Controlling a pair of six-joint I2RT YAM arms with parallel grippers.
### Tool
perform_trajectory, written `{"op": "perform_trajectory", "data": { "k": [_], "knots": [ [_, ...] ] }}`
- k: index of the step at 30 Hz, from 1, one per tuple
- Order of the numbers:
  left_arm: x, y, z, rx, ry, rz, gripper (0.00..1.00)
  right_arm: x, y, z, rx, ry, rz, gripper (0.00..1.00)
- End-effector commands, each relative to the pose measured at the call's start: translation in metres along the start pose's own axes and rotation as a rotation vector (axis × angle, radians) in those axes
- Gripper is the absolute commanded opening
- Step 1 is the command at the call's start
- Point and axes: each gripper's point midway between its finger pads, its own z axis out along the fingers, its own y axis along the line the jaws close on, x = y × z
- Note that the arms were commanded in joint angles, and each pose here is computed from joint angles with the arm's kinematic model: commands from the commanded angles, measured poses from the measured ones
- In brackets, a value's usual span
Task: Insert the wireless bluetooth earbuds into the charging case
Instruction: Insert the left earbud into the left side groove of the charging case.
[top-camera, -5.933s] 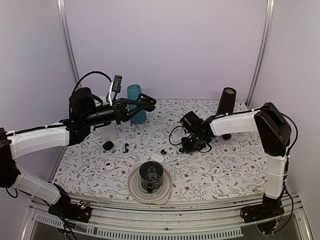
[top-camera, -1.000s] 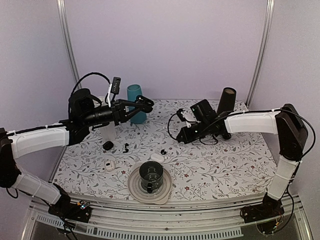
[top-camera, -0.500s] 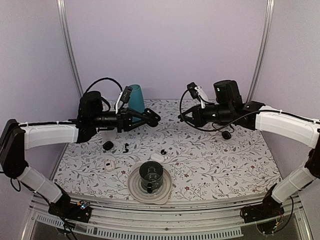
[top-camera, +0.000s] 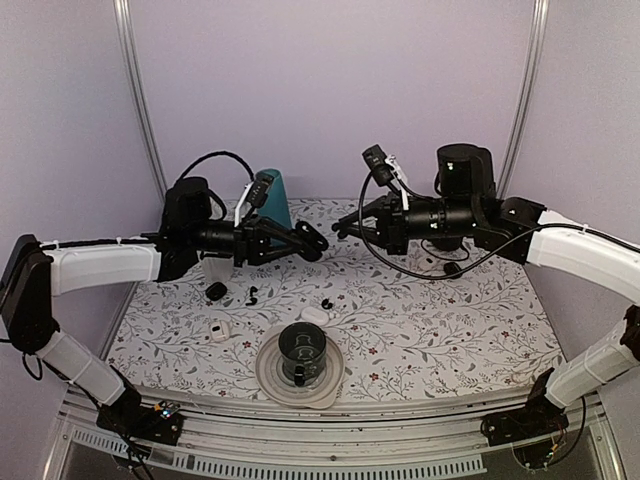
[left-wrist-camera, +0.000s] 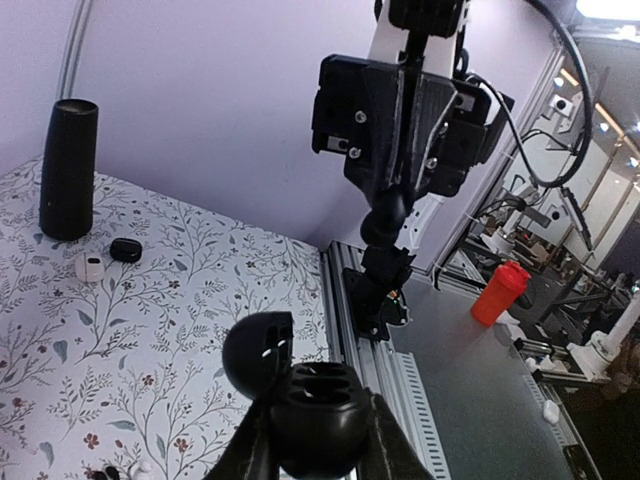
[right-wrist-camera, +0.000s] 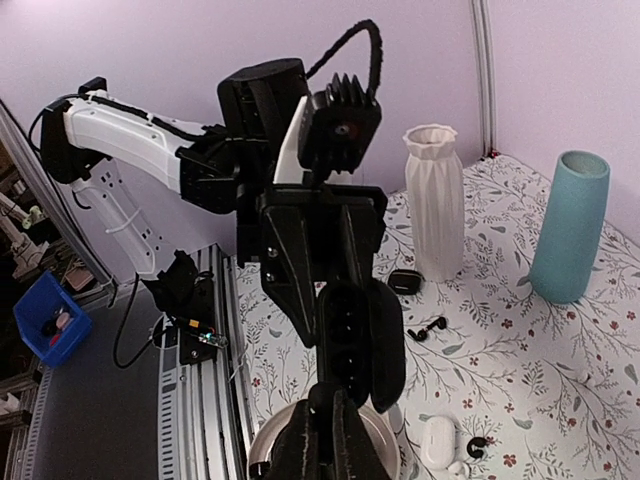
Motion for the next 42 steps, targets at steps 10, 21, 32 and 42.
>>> {"op": "perform_trajectory", "data": {
  "k": [10, 21, 32, 42],
  "knots": [
    [-0.007, -0.038, 0.026, 0.135, 0.055, 0.089, 0.0, -0.022, 0.039, 0.014, -0.128, -0.007, -0.112, 0.04],
    [-0.011, -0.048, 0.035, 0.159, 0.061, 0.102, 0.0, -0.015, 0.041, 0.021, -0.121, 0.03, -0.138, 0.04],
    [-0.018, -0.055, 0.037, 0.166, 0.058, 0.122, 0.0, -0.01, 0.029, 0.03, -0.032, 0.056, -0.152, 0.04],
    [-0.027, -0.06, 0.034, 0.15, 0.038, 0.153, 0.0, -0.005, 0.02, 0.032, 0.01, 0.073, -0.14, 0.04]
  ]
}}
